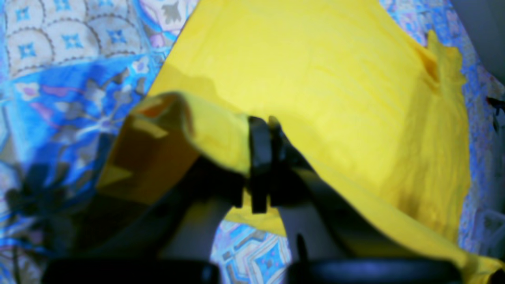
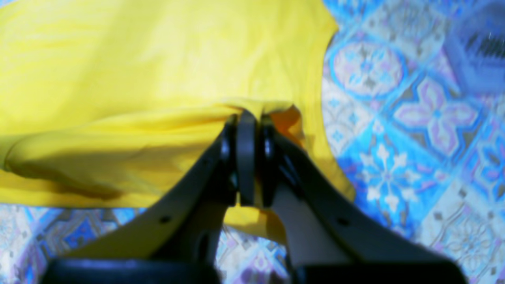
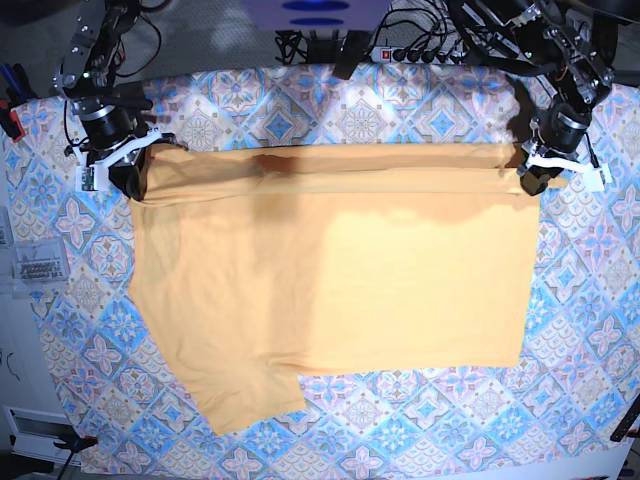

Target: Fold the T-shirt properly

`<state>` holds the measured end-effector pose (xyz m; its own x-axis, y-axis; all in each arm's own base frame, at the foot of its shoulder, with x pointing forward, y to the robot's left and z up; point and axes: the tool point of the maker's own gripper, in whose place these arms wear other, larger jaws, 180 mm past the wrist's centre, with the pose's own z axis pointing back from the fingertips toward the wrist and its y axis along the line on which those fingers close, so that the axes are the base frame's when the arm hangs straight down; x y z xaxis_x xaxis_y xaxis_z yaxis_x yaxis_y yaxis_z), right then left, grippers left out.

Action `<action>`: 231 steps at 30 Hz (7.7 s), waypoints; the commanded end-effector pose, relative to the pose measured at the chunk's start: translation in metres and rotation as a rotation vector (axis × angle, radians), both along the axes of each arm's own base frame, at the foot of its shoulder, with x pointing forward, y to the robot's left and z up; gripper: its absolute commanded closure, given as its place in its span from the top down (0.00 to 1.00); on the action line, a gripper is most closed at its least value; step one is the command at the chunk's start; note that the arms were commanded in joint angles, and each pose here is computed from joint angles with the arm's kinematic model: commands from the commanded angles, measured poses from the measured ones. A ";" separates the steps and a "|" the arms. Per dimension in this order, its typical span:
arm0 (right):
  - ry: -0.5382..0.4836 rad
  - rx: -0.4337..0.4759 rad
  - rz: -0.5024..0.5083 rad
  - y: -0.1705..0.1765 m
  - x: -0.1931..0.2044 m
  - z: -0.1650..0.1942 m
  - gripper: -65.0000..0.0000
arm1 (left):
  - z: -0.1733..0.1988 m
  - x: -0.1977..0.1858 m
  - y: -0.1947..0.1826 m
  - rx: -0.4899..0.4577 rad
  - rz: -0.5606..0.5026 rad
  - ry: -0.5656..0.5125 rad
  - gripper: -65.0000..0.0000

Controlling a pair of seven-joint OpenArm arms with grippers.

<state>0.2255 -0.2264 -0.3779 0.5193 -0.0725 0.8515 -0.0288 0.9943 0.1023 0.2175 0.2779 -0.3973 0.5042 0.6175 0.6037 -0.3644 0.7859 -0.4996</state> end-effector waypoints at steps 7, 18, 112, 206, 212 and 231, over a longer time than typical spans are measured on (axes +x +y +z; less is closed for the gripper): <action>-0.032 0.031 -0.026 -0.006 0.014 -0.003 0.00 | 0.003 0.022 0.010 0.029 0.026 -0.044 0.00; -0.059 0.073 0.012 0.013 0.040 -0.004 0.00 | -0.011 0.025 0.010 -0.008 0.051 -0.039 0.00; 0.055 -0.017 0.039 0.016 0.002 -0.041 0.25 | -0.064 -0.037 -0.002 -0.220 0.184 0.018 0.31; 0.183 0.275 -0.217 -0.043 -0.038 -0.061 0.59 | -0.056 -0.033 0.021 -0.275 0.266 -0.050 0.00; 0.189 0.310 -0.237 -0.046 -0.034 -0.064 0.78 | -0.056 -0.033 0.021 -0.275 0.266 -0.050 0.00; 0.201 0.411 -0.223 -0.024 -0.006 -0.084 0.59 | -0.054 -0.031 0.022 -0.272 0.268 -0.057 0.00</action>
<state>0.2153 -0.2472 -0.4679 0.6132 -0.5160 0.5982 0.2542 0.8458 0.4690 0.1810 0.2916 -0.4615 0.2909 0.8736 0.3900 -0.5276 0.4866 -0.6964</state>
